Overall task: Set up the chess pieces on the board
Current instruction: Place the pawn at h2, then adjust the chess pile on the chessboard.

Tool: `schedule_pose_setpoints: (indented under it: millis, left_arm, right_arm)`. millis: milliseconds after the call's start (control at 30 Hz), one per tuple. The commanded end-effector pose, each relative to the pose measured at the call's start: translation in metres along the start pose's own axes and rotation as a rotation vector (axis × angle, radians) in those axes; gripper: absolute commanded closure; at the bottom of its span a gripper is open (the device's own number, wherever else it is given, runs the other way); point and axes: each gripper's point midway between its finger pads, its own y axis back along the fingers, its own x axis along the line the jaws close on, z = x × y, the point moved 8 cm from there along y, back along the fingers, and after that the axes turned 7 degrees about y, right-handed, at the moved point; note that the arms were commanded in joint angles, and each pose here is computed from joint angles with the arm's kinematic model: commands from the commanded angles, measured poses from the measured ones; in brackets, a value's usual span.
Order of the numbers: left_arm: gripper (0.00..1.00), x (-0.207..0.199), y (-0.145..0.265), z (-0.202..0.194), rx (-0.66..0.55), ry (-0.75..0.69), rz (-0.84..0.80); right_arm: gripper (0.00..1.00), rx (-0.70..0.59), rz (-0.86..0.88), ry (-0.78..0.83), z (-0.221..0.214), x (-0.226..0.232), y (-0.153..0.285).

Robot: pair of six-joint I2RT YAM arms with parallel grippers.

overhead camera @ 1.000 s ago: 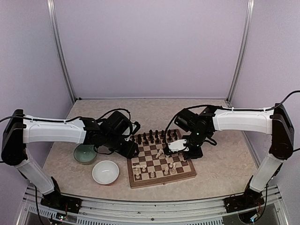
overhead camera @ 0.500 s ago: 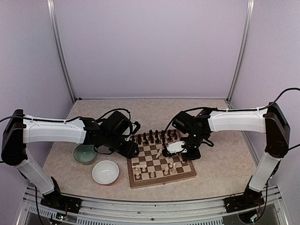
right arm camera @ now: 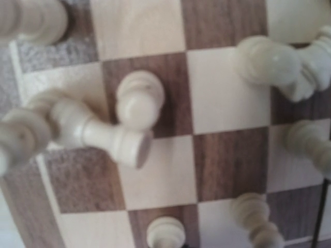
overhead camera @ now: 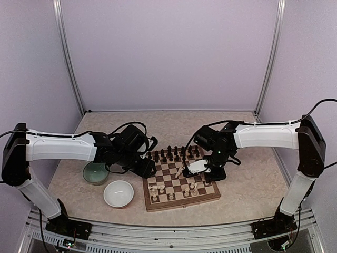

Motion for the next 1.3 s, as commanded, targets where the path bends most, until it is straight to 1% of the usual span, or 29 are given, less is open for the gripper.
schedule_pose_setpoints:
  millis: [0, 67, 167, 300, 433, 533, 767, 867, 1000, 1267]
  left_arm:
    - [0.46, 0.001, -0.005, -0.001, 0.002, 0.002, -0.002]
    - [0.46, 0.001, -0.005, -0.001, 0.004, 0.002, -0.004]
    - [0.46, 0.0, -0.006, -0.001, 0.006, 0.002, -0.006]
    - [0.46, -0.002, -0.005, -0.001, 0.005, 0.001, -0.006]
    - [0.46, -0.007, 0.001, 0.001, -0.015, -0.003, -0.012]
    - [0.46, -0.011, 0.003, 0.002, -0.023, -0.005, -0.016]
    - [0.46, -0.015, 0.001, 0.004, -0.01, -0.007, -0.01]
    - [0.46, -0.02, 0.002, 0.005, -0.012, -0.013, -0.007]
    - [0.46, -0.019, 0.0, 0.002, -0.006, -0.004, -0.003]
    - [0.46, -0.017, -0.004, -0.002, 0.006, -0.001, 0.002]
  right_arm:
    - [0.92, 0.0, 0.055, -0.008, -0.004, 0.005, 0.0]
    - [0.9, 0.007, 0.054, -0.01, -0.005, 0.006, -0.003]
    - [0.77, 0.012, 0.037, -0.011, -0.006, 0.005, -0.004]
    - [0.71, -0.028, 0.008, -0.008, 0.001, 0.0, 0.011]
    - [0.7, -0.133, -0.02, 0.003, 0.014, -0.006, 0.035]
    - [0.7, -0.18, -0.044, 0.014, 0.019, -0.008, 0.035]
    - [0.7, -0.157, -0.03, 0.05, 0.02, -0.01, 0.006]
    - [0.67, -0.153, -0.046, 0.086, 0.021, -0.009, 0.0]
    - [0.59, -0.16, -0.033, 0.123, 0.022, -0.006, -0.004]
    - [0.57, -0.16, 0.015, 0.183, 0.028, 0.002, -0.015]
